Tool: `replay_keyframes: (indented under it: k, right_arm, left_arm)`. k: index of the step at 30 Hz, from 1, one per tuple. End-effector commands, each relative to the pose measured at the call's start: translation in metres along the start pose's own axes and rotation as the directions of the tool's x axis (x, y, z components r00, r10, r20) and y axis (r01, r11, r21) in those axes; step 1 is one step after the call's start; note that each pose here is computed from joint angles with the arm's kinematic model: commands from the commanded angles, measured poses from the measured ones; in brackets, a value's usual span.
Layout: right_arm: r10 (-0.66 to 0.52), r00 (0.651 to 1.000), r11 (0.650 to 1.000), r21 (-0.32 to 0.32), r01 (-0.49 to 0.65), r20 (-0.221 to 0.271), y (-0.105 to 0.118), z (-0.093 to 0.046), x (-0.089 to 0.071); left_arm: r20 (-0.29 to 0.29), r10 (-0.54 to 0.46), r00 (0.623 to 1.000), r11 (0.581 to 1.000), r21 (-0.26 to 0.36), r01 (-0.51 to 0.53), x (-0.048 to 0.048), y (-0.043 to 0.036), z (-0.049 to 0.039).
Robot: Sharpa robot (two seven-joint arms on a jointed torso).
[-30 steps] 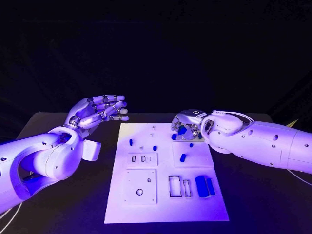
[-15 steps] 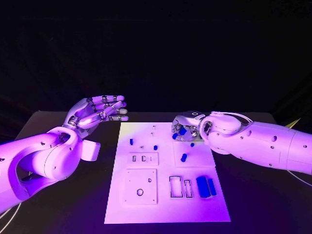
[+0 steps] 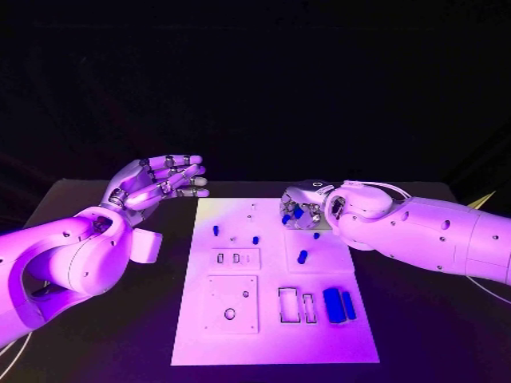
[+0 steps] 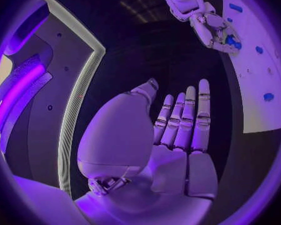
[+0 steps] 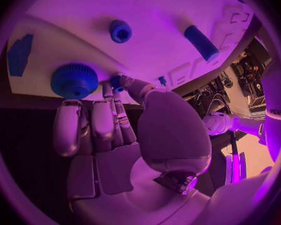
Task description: Assemble the parts on the task board
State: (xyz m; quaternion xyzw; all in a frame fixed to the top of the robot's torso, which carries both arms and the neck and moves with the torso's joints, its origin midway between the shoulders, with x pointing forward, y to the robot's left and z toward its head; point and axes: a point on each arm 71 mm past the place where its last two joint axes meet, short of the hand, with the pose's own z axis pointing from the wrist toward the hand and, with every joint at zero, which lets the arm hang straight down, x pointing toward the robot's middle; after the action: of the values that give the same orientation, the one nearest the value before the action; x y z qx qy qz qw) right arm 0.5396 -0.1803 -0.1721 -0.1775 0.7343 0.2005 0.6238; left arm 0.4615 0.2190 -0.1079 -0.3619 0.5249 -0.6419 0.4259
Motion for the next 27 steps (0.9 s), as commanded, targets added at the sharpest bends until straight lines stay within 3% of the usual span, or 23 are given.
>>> replay_keyframes:
  k: [1, 15, 27]
  right_arm:
    - [-0.008, 1.000, 1.000, -0.005, 0.008, 0.007, 0.002, 0.000, 0.002]
    - [0.021, 0.990, 1.000, -0.005, -0.021, 0.138, 0.010, -0.005, -0.012]
    - [-0.010, 0.976, 0.999, 0.032, 0.003, 0.218, 0.025, 0.013, -0.029]
  left_arm:
    - [-0.020, -0.013, 1.000, 1.000, 0.002, 0.013, 0.0023, -0.0016, 0.0005]
    - [-0.011, -0.009, 1.000, 1.000, -0.008, 0.009, -0.0024, -0.0007, 0.0010]
    - [-0.008, -0.008, 1.000, 1.000, -0.015, 0.008, -0.0040, -0.0003, 0.0019]
